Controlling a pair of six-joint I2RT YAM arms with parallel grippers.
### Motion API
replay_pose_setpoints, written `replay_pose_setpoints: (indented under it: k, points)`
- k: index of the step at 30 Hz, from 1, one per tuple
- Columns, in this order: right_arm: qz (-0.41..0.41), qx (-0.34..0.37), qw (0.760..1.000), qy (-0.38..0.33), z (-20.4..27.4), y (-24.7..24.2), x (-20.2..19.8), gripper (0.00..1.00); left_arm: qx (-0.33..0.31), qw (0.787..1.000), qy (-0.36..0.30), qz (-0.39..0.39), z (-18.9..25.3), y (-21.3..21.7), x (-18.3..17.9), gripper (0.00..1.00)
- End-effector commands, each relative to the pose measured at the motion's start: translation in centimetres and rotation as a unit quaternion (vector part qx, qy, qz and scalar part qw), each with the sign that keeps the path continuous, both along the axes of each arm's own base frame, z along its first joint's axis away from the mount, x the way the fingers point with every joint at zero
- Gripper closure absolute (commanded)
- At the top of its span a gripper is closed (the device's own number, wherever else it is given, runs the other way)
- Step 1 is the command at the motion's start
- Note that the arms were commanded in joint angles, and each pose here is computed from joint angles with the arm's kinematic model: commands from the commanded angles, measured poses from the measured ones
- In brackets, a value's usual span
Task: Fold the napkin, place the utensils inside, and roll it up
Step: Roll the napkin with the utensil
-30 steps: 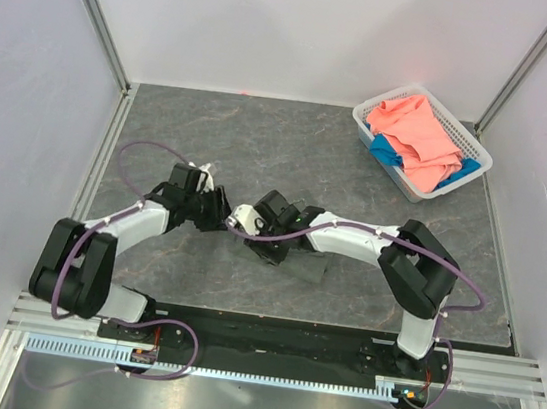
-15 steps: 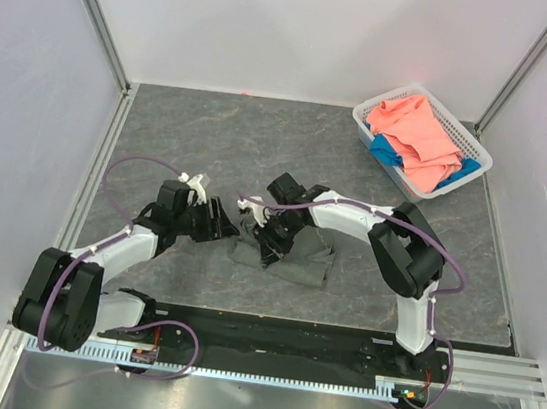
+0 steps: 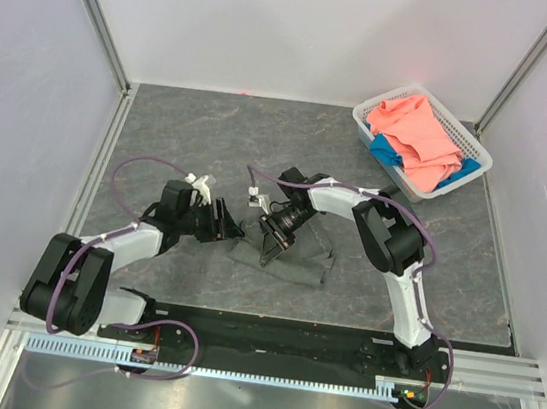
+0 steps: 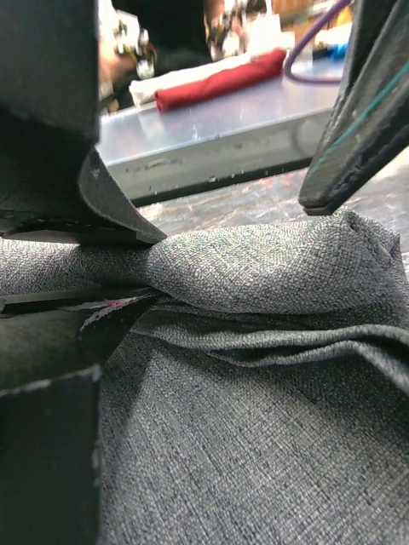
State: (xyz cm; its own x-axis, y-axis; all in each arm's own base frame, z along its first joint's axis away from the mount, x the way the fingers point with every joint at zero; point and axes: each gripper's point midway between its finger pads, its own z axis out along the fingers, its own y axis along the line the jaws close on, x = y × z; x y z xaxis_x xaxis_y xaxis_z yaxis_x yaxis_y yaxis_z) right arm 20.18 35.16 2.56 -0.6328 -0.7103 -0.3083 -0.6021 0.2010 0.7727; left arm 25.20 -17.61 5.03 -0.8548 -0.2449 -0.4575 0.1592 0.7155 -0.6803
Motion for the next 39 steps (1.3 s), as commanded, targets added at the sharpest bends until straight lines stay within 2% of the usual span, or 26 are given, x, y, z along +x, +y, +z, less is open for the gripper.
replay_pose_setpoints:
  k: [1,8,11,18,21,23,25,26,29,35,39]
  points:
    - [0.011,0.001,1.000,0.013,-1.7,0.2,0.3,0.70,-0.010,0.999,-0.030,-0.026,0.6,-0.8,0.6,0.38]
    - [-0.003,-0.006,0.999,0.037,-2.8,0.1,0.9,0.72,-0.020,0.998,-0.020,-0.047,0.1,-1.6,0.2,0.45]
    - [-0.006,-0.007,0.999,0.040,-3.0,0.0,1.1,0.72,-0.019,0.998,-0.020,-0.053,0.0,-1.8,0.2,0.51]
    - [-0.014,-0.007,0.999,0.037,-2.9,-0.1,1.7,0.70,-0.010,0.999,0.007,-0.051,-1.1,-1.7,0.0,0.91]
    - [-0.019,-0.007,0.999,0.029,-2.3,0.0,2.1,0.66,0.004,0.999,0.019,-0.040,-1.5,-1.4,0.3,0.98]
    - [-0.024,-0.010,1.000,0.016,-1.7,0.0,2.6,0.59,0.013,0.999,0.028,-0.032,-1.8,-1.1,0.5,0.98]
    - [-0.028,-0.011,1.000,-0.003,-0.7,0.1,3.0,0.57,0.015,0.999,0.038,-0.030,-2.0,-1.0,0.3,0.98]
    - [-0.032,-0.012,0.999,-0.007,-0.4,0.1,3.1,0.51,0.016,0.999,0.039,-0.030,-1.9,-1.1,0.5,0.98]
    - [-0.045,-0.016,0.998,-0.042,1.3,0.0,3.9,0.42,0.024,0.998,0.056,-0.022,-2.2,-0.9,0.6,0.98]
    - [-0.087,-0.015,0.987,-0.133,5.4,-0.7,5.4,0.32,0.038,0.996,0.083,-0.017,-2.8,-0.6,0.6,0.98]
    - [-0.133,-0.043,0.971,-0.194,7.6,-3.3,5.1,0.28,0.049,0.994,0.100,-0.012,-3.0,-0.3,0.5,0.98]
